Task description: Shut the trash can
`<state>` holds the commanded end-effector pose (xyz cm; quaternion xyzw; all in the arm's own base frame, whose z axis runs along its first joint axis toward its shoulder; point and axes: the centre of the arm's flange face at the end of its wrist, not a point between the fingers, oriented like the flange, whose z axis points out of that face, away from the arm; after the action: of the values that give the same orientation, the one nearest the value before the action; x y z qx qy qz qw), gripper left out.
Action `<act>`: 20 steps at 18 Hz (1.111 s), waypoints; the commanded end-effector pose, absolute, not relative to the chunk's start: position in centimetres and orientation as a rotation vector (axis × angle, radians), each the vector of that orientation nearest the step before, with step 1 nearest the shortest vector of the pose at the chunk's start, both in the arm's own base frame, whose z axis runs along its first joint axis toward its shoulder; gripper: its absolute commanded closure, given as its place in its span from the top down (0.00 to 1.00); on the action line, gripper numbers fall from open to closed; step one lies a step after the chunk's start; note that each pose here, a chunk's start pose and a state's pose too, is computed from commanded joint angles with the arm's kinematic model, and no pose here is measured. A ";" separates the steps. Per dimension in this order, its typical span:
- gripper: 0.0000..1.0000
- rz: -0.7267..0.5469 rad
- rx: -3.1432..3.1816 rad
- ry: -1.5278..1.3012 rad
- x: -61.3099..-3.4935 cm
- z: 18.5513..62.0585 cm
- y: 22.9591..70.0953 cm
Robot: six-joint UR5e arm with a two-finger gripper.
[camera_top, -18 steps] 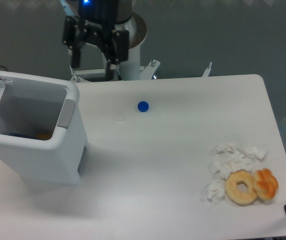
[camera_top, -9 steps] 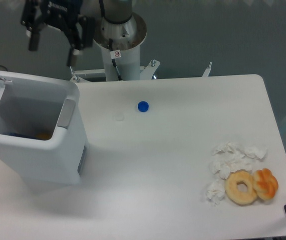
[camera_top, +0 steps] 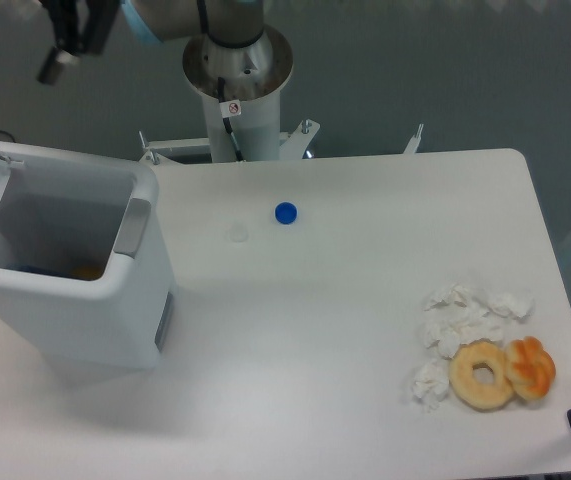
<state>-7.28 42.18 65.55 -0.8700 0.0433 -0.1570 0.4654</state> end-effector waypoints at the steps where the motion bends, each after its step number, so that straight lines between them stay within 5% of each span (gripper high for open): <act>1: 1.00 -0.405 -2.125 0.118 -6.5 65.8 41.9; 20: 1.00 -0.740 -2.137 0.302 0.7 61.4 47.4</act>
<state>0.75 47.37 61.44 -0.8514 0.1205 -0.2948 0.4168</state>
